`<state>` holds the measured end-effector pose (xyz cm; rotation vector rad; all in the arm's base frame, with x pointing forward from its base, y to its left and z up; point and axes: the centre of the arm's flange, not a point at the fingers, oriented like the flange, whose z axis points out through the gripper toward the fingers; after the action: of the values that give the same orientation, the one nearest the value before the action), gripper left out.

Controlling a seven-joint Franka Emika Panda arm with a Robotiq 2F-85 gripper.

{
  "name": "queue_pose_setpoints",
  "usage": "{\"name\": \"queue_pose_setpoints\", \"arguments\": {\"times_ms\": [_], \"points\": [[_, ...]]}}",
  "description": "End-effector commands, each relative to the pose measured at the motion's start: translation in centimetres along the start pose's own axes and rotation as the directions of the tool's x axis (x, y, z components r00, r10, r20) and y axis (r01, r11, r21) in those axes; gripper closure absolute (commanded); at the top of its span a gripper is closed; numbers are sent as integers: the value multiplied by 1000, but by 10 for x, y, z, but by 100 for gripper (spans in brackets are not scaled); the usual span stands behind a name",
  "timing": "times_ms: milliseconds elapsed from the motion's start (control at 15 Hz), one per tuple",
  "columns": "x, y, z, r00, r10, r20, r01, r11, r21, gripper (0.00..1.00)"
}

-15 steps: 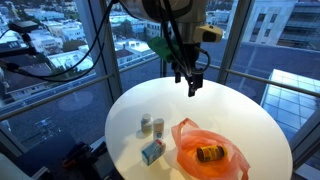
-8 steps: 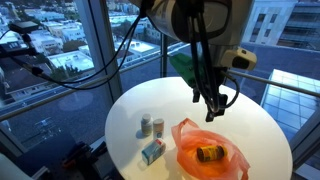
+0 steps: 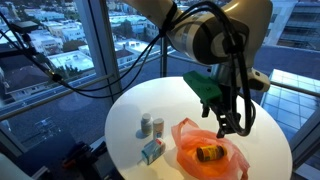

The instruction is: Remove the yellow and brown bottle from the plastic bag and place it on the table in a lying position

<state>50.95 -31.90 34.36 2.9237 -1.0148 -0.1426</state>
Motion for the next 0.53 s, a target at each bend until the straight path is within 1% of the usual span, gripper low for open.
{"name": "queue_pose_setpoints", "arguments": {"times_ms": [0, 400, 467], "points": [[2, 0, 2, 1000, -10, 2, 10, 1000, -3, 0], [3, -1, 5, 1000, -14, 7, 14, 1000, -5, 0], [3, 2, 8, 1000, -20, -5, 20, 1000, -3, 0]]}}
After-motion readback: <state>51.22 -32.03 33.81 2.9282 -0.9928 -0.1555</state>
